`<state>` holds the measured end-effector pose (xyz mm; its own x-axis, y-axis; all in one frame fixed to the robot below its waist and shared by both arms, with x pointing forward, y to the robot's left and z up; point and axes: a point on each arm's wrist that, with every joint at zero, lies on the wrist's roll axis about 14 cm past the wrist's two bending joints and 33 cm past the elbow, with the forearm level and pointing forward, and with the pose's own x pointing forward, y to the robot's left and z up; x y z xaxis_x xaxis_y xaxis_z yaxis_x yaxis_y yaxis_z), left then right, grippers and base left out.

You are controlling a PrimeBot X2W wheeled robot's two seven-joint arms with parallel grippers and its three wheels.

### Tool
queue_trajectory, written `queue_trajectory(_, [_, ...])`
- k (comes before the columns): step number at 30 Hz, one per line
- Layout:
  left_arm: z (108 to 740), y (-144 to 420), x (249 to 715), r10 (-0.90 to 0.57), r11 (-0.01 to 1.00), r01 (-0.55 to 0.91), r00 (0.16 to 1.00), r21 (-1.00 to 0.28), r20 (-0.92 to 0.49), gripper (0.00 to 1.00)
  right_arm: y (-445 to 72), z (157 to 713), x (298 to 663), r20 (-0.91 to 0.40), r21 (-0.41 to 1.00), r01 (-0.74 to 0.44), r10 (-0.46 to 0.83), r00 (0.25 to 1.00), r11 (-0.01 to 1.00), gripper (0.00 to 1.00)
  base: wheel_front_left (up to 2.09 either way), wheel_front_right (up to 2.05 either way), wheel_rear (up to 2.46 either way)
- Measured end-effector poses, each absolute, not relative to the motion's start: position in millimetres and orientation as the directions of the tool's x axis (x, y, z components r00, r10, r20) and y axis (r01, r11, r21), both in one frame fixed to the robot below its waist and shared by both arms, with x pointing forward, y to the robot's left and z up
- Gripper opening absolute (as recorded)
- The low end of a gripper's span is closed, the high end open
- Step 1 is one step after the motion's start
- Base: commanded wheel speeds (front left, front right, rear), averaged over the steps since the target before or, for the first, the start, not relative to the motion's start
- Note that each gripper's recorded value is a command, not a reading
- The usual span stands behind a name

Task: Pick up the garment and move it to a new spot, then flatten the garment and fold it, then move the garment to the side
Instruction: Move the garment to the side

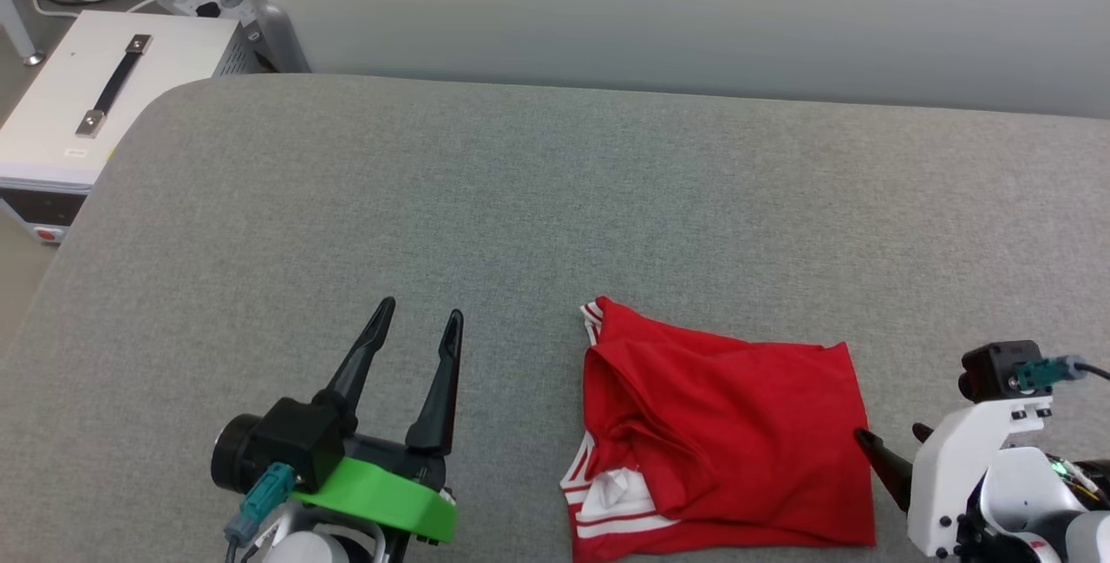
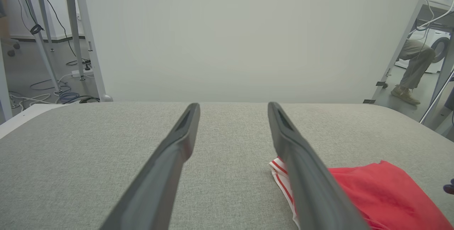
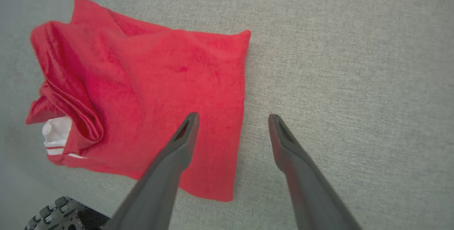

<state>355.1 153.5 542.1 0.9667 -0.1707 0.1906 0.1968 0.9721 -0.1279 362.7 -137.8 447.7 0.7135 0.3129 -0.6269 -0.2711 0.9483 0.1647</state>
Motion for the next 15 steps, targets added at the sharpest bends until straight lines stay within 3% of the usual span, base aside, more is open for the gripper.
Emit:
queue_trajectory(6, [537, 157, 358, -0.16, 0.975, 0.184, 0.972, -0.129, 0.174, 1.0, -134, 435, 365, -0.745, 0.168, -0.277, 0.306, 0.592, 0.946, 1.0, 0.0, 0.0, 0.0])
queue_trajectory(15, [531, 169, 367, -0.124, 0.982, 0.144, 0.98, -0.125, 0.153, 1.0, -114, 404, 377, -0.814, 0.202, -0.279, 0.319, 0.485, 0.939, 1.0, 0.0, 0.0, 0.0])
